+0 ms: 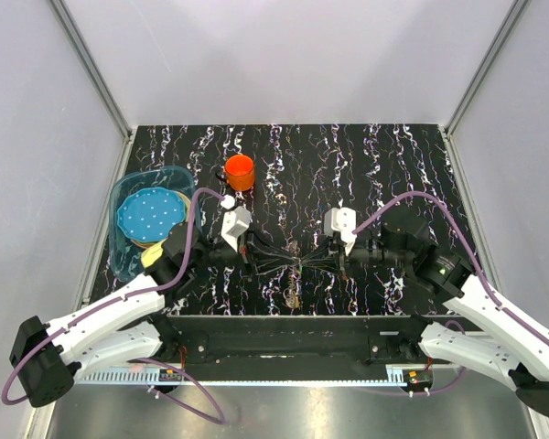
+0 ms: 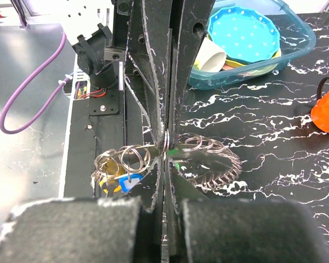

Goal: Remove the keys from the keyring

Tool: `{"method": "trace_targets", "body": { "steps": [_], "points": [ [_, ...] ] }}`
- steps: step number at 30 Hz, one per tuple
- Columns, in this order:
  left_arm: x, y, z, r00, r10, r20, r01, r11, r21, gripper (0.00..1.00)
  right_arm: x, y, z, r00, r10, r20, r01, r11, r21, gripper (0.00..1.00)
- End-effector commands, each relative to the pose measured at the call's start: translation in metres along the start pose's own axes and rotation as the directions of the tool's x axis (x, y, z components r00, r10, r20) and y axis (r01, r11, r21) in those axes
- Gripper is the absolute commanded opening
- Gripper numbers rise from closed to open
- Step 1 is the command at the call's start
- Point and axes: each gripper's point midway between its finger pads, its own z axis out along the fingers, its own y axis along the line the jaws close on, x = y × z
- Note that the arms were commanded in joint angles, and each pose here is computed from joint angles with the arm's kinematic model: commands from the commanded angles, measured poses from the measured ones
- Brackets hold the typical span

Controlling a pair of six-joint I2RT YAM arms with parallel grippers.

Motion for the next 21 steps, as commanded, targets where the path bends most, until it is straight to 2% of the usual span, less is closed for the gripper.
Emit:
{"method": "trace_targets", "body": {
  "steps": [1,5,14,21],
  "points": [
    [-0.034,0.001,0.001,0.99,0.079,0.113,-0.076,0.997,-0.03,0.0,-0.012,-0.004,0.002,0.999,-0.017,0.039,0.016,1.0,0.009,0.0],
    [-0.041,0.012,-0.003,0.978,0.054,0.2,-0.034,0.994,-0.102,0.0,-0.012,-0.006,0.005,0.998,0.007,0.057,-0.008,1.0,0.022,0.0],
    [-0.046,0.03,-0.011,0.963,0.054,0.265,0.003,0.977,-0.212,0.0,-0.01,-0.021,0.008,0.997,0.014,0.069,-0.02,0.995,0.097,0.0],
    [-0.05,0.03,-0.013,0.952,0.034,0.305,0.034,0.975,-0.217,0.0,0.0,-0.03,0.015,0.999,0.032,0.037,-0.037,0.991,0.132,0.0]
  ]
}}
